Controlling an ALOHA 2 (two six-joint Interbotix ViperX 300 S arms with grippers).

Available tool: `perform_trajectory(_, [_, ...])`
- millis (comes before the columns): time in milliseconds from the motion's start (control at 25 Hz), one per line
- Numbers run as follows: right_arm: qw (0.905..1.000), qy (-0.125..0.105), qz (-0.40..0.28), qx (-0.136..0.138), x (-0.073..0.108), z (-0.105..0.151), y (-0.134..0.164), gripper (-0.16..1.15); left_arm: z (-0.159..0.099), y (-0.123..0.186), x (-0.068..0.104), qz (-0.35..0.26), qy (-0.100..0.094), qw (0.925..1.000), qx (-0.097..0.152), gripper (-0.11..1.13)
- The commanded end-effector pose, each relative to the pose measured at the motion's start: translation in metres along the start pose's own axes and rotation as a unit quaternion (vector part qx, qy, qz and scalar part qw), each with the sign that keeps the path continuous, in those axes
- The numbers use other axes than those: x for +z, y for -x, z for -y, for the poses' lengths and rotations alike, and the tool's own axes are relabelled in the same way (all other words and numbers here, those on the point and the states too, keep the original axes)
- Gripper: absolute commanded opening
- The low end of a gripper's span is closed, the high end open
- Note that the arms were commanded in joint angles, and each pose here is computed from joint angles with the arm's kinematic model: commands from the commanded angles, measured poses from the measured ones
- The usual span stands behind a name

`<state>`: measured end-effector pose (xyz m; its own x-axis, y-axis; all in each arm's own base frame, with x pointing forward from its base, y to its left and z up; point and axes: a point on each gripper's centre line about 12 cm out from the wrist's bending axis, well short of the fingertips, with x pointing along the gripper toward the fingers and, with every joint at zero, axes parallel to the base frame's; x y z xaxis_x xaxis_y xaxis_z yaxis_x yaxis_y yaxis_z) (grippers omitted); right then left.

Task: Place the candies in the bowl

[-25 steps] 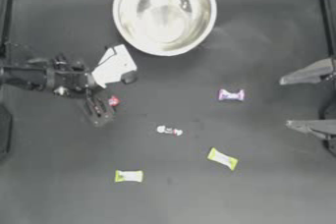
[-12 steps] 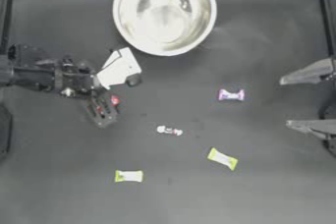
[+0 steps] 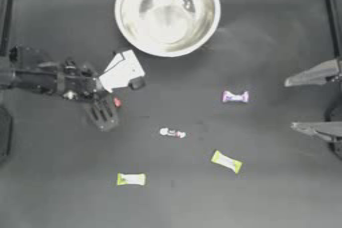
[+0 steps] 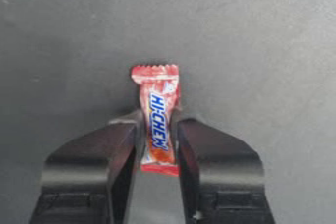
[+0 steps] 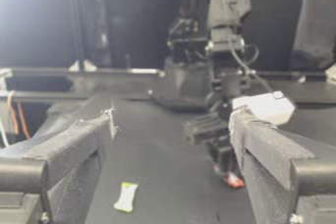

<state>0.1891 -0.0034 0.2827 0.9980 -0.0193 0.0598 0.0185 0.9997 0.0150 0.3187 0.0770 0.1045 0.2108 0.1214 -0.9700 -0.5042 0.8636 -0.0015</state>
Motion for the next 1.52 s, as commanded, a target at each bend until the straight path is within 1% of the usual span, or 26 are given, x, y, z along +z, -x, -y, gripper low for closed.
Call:
perform_trajectory(40, [1.0000,-0.001,0.008,-0.001,0.005,0.000,-0.002,1.00,0.003,0.006,0.007,0.014,-0.001,0.9999,-0.006,0.63])
perform_trajectory(240, [1.0000,-0.002,0.008,-0.001,0.006,0.000,-0.002,1.00,0.006,0.008,0.008,0.017,-0.005,0.9998,-0.007,0.58])
perform_trajectory(320, [1.0000,-0.001,0.009,-0.001,0.006,0.000,-0.002,0.99,0.008,0.010,0.010,0.019,-0.010,0.9998,-0.007,0.56])
perform_trajectory(600, [1.0000,-0.001,0.009,-0.001,0.006,0.000,-0.002,1.00,0.009,0.016,0.014,0.021,-0.014,0.9997,-0.004,0.54])
perform_trajectory(760, [1.0000,-0.002,0.008,-0.001,0.005,0.000,-0.002,0.99,0.007,0.030,0.019,0.032,-0.022,0.9993,0.003,0.54])
perform_trajectory(880, [0.9999,-0.005,0.008,-0.002,0.005,0.001,-0.002,1.00,0.006,0.051,0.029,0.059,-0.032,0.9977,0.009,0.53])
perform_trajectory(1000, [0.9999,-0.006,0.008,-0.002,0.005,0.001,-0.002,0.99,0.004,0.079,0.041,0.100,-0.043,0.9939,0.013,0.53])
perform_trajectory(1080, [0.9999,-0.006,0.008,-0.003,0.005,0.001,-0.002,1.00,0.001,0.100,0.049,0.131,-0.049,0.9901,0.019,0.53])
perform_trajectory(1160, [0.9999,-0.006,0.008,-0.006,0.005,0.002,-0.002,1.00,-0.005,0.116,0.055,0.158,-0.051,0.9859,0.025,0.53])
perform_trajectory(1240, [0.9999,-0.005,0.006,-0.009,0.005,0.003,-0.002,1.00,-0.014,0.130,0.061,0.183,-0.048,0.9814,0.032,0.53])
perform_trajectory(1320, [0.9999,-0.005,0.006,-0.011,0.005,0.004,-0.003,1.00,-0.022,0.139,0.069,0.204,-0.047,0.9770,0.042,0.52])
perform_trajectory(1400, [0.9999,-0.006,0.003,-0.012,0.004,0.004,-0.003,1.00,-0.033,0.145,0.079,0.219,-0.051,0.9730,0.053,0.51])
perform_trajectory(1520, [0.9999,-0.006,0.000,-0.015,0.003,0.005,-0.005,1.00,-0.054,0.147,0.098,0.238,-0.051,0.9676,0.068,0.50])
